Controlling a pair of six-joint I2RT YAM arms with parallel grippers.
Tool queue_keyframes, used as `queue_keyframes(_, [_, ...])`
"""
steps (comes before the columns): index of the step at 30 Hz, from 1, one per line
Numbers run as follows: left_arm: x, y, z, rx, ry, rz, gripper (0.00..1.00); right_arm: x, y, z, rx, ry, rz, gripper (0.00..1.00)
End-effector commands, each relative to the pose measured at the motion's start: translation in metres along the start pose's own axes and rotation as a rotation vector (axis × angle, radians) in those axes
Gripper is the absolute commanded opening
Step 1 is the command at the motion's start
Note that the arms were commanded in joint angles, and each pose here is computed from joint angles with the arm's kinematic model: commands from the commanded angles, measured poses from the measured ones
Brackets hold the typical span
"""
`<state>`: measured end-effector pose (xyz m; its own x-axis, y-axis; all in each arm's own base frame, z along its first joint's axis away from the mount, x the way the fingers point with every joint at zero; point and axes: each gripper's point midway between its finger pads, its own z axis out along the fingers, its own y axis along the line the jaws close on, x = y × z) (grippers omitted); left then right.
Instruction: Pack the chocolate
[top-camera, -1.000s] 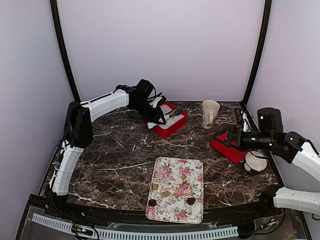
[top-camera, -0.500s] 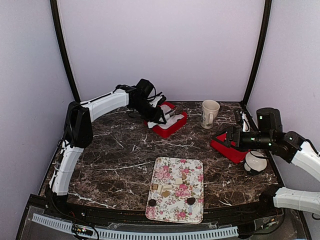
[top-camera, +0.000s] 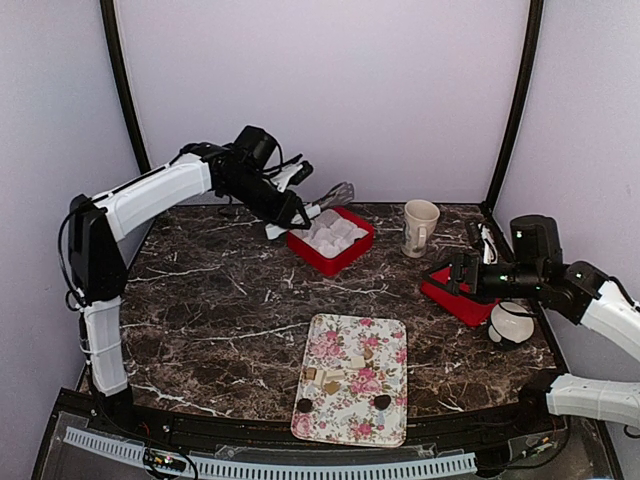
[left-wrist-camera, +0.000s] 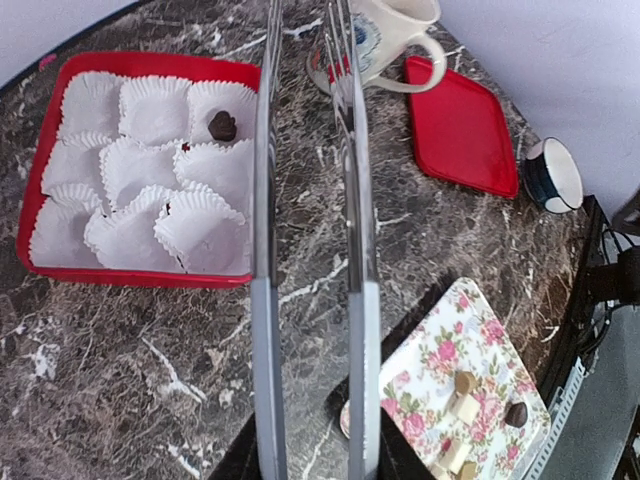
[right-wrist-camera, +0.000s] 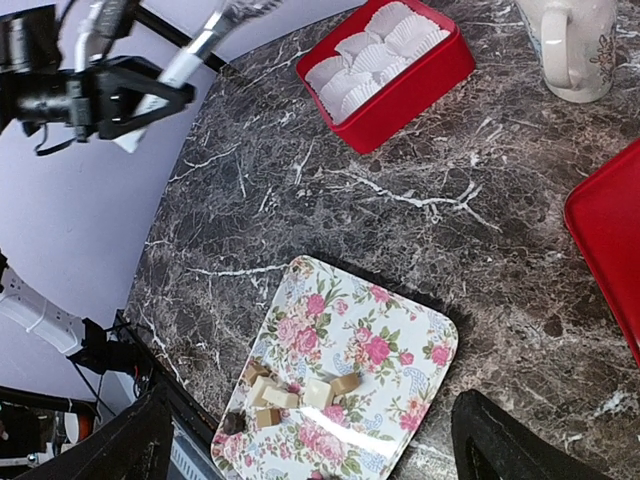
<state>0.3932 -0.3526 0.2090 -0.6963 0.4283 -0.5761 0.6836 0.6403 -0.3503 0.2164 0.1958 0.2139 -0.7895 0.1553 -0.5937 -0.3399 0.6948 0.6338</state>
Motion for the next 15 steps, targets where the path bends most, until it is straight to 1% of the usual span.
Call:
queue_keyframes(1, [0.002, -0.032, -0.058, 0.017, -0.075, 0.105, 0.30, -0.012, 0.000, -0.001, 0.020, -0.032, 0.020, 0.98])
queue_keyframes(5, [0.030, -0.055, -0.072, 0.007, -0.047, 0.175, 0.31, -0.015, -0.008, -0.004, 0.064, -0.065, 0.055, 1.00])
queue_keyframes(8, [0.062, -0.075, -0.073, -0.005, 0.004, 0.249, 0.30, -0.020, -0.006, -0.011, 0.061, -0.101, 0.041, 1.00])
queue_keyframes(12, [0.098, -0.115, -0.087, 0.065, -0.007, 0.331, 0.32, -0.015, 0.001, -0.015, 0.030, -0.084, -0.004, 1.00])
queue_keyframes(15, [0.134, -0.141, -0.090, 0.108, 0.013, 0.410, 0.33, -0.012, 0.006, -0.017, -0.004, -0.080, -0.011, 1.00])
